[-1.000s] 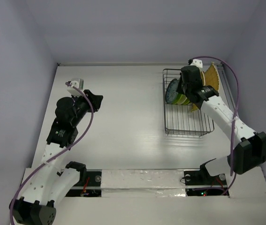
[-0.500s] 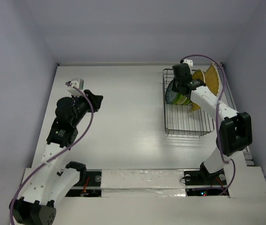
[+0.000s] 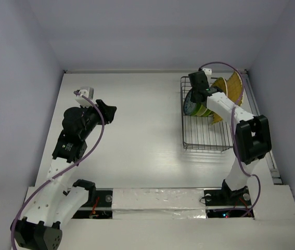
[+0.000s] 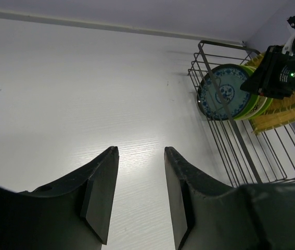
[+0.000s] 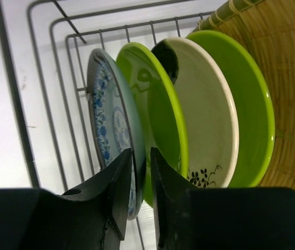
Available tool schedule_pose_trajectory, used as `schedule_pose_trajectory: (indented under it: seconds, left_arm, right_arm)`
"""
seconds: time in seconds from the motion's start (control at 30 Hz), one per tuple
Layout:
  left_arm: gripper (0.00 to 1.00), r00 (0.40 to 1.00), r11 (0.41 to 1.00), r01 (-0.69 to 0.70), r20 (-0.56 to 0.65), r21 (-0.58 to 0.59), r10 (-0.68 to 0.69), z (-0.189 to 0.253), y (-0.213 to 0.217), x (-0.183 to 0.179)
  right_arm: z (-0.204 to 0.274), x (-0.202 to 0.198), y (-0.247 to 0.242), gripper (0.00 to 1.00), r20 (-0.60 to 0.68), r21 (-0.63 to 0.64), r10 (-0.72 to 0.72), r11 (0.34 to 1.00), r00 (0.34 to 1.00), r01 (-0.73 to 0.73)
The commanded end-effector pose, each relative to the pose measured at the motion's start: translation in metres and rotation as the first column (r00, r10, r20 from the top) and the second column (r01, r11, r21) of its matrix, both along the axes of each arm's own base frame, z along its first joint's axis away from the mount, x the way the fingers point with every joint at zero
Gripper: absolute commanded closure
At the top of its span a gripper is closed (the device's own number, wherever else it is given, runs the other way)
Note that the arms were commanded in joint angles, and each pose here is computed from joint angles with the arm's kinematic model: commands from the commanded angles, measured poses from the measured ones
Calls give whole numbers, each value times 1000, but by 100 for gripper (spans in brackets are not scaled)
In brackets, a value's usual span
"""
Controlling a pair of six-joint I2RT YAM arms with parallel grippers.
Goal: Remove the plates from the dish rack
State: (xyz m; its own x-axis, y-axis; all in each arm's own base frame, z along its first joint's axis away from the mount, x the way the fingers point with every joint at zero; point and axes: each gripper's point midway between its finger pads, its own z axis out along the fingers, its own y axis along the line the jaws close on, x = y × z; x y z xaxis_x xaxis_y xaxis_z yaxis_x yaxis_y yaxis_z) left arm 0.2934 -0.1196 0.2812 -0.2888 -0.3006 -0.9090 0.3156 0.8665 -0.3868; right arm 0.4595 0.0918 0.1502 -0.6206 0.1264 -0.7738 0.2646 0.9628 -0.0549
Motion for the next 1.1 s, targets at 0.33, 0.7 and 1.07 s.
schedule_pose_trajectory:
  seconds: [0.33, 0.7, 1.07]
  left_arm:
    - [60, 999, 1000, 19, 41, -3, -19, 8, -3, 1]
    - [58, 999, 1000, 19, 44, -4, -19, 9, -3, -1]
    - [36, 999, 1000, 14, 51, -7, -14, 12, -2, -2]
  right_arm:
    - [60, 11, -15, 90, 146, -33, -50, 998, 988, 56]
    - [114, -1, -29, 95, 203, -133, -64, 987, 977, 93]
    - [196, -40, 22, 99, 366, -23, 65, 998, 928, -61]
